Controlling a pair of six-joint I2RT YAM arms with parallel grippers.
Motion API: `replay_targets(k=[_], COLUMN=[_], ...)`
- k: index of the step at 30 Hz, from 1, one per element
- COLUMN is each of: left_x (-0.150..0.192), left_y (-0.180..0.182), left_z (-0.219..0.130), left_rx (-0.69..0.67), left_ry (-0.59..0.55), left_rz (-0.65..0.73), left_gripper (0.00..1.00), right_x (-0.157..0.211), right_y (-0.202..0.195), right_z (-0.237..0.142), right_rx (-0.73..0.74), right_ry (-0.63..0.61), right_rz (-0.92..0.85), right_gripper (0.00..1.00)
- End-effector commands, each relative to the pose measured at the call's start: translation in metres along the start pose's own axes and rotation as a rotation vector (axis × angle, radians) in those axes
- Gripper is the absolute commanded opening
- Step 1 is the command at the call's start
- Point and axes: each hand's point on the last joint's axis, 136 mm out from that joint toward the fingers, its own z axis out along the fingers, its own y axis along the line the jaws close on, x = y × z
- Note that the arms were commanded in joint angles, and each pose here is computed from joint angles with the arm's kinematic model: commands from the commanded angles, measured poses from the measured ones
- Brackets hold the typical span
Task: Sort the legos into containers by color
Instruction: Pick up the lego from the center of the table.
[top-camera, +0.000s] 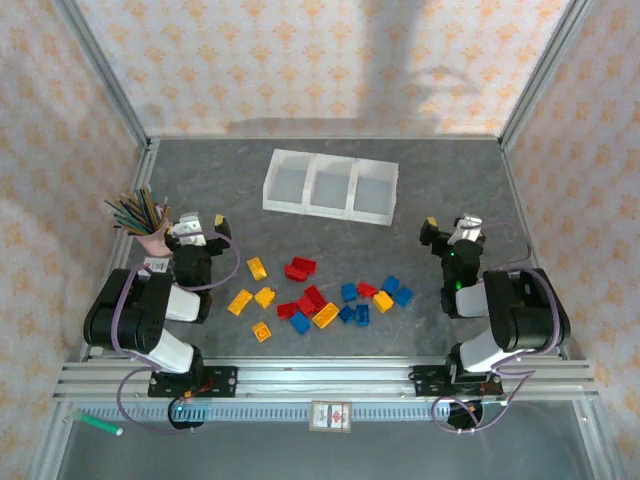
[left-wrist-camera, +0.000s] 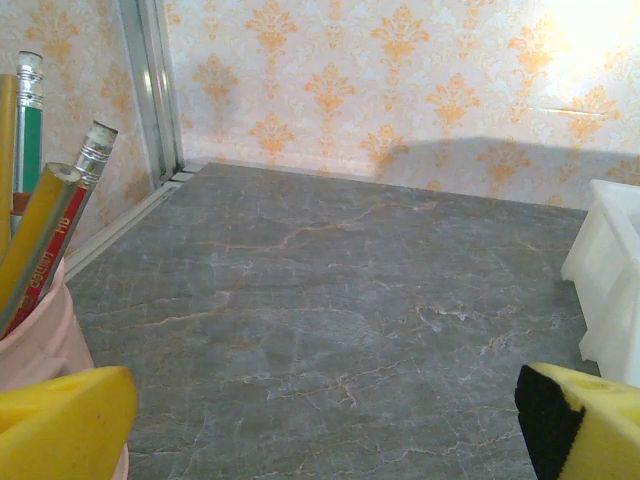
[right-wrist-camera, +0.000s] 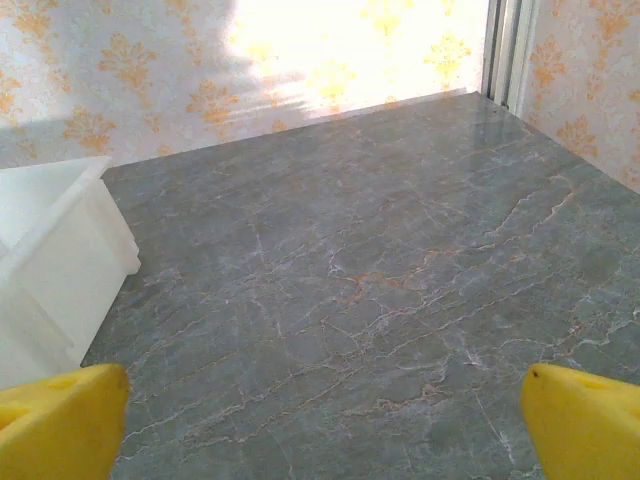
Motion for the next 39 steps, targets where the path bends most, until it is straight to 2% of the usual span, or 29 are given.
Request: replay_targets(k=[1, 29, 37, 39], left_x=[-0.007, -0.012, -0.046, -0.060], left_y=[-0.005, -0.004, -0.002, -0.001], left_z=[0.004, -0.002, -0.019, -0.020], left_rx=[0.018, 0.017, 0.023, 0.014], left_ry=[-0.023, -0.043, -0.097, -0.102], left_rz=[0.007, -0.001, -0.026, -0.083], left_gripper=[1.00, 1.00, 1.00, 1.00], right_x=[-0.017, -0.021, -0.068, -0.084], right_y=[0.004, 0.006, 0.004, 0.008], right_z=[0.003, 0.001, -0.015, -0.020], right_rx=[-0.006, -0.017, 0.011, -0.006], right_ry=[-0.060, -0.066, -0.123, -0.135], right_rz=[0.010, 0.010, 0.062, 0.127], right_gripper=[1.00, 0.99, 1.00, 1.00])
